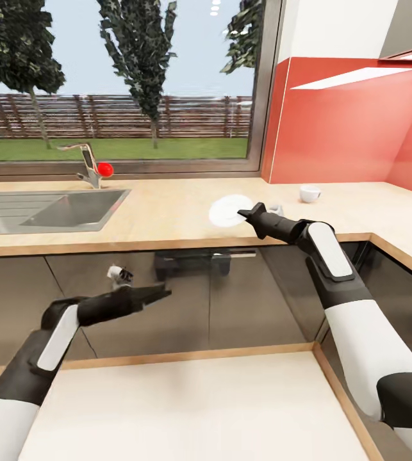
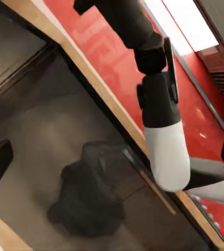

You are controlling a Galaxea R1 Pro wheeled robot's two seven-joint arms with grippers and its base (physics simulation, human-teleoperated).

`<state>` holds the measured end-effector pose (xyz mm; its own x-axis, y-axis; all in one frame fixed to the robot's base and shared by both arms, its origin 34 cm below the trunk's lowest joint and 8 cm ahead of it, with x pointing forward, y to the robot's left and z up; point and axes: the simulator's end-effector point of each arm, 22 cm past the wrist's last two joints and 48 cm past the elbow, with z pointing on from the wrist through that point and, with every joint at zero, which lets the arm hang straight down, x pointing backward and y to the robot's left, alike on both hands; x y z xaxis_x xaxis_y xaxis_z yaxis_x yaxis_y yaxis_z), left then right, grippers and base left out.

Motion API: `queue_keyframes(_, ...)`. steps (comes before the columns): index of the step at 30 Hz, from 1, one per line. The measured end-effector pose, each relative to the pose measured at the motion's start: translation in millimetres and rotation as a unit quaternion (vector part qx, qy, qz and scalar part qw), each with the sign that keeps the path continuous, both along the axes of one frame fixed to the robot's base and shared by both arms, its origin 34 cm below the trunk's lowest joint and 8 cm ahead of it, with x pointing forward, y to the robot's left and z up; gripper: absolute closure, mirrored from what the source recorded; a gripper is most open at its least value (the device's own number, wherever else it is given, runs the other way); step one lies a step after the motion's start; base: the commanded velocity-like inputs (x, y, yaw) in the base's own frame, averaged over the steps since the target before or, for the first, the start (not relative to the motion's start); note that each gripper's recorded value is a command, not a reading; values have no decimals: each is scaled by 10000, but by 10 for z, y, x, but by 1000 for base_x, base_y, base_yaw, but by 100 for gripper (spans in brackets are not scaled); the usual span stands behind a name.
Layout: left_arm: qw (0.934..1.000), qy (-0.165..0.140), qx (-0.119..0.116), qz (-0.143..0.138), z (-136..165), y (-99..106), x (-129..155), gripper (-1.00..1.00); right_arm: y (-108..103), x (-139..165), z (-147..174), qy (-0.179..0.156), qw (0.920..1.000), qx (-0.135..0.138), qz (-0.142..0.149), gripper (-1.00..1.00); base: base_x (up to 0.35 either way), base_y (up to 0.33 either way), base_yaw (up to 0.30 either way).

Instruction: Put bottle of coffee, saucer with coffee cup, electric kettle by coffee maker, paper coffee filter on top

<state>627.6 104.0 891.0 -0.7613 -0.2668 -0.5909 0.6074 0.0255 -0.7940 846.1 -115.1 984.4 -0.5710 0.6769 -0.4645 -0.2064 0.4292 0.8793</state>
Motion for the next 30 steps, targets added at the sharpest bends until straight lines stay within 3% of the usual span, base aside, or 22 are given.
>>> queue_keyframes(1,9999,107,41,-2,-115,56,-65,-100,-1,0,2,-2,10000,2,-1,100,0,0,0)
queue_keyframes(2,9990,434,126,-9,-427,202,-254,-100,0,-3,12,-11,10000,12,6,100,0,0,0)
queue_keyframes(3,9951,948,268,17,-878,363,-539,-100,-4,-4,17,-17,10000,16,7,100,0,0,0)
queue_keyframes(4,9848,1665,470,118,-1437,609,-888,-100,-34,-3,53,-51,10000,73,3,100,0,0,0)
queue_keyframes(6,9761,2093,539,226,-1746,761,-1054,-100,-36,-10,96,-116,9998,134,34,100,0,0,0)
queue_keyframes(7,9739,2147,461,574,-2077,1064,-1234,-100,18,-60,263,-379,9983,376,213,100,0,0,0)
queue_keyframes(8,9474,2969,468,1102,-2763,1457,-1499,-100,26,-65,278,-425,9980,389,242,100,0,0,0)
queue_keyframes(9,9372,3181,437,1363,-3009,1645,-1665,-100,35,-71,292,-453,9978,407,264,100,0,0,0)
queue_keyframes(10,9363,3176,414,1441,-3055,1701,-1709,-100,36,-74,299,-464,9977,413,271,100,0,0,0)
queue_keyframes(14,9121,3465,528,2127,-3507,2270,-2281,-100,53,-84,312,-490,9974,436,307,100,0,0,0)
queue_keyframes(17,9039,3473,582,2428,-3614,2521,-2684,-100,59,-87,316,-494,9973,449,319,100,0,0,0)
queue_keyframes(20,8956,3466,916,2634,-3753,2657,-2949,-100,65,-92,324,-501,9971,463,334,100,0,0,0)
queue_keyframes(30,8943,3438,994,2685,-3777,2685,-2996,-100,72,-89,291,-465,9973,460,341,100,0,0,0)
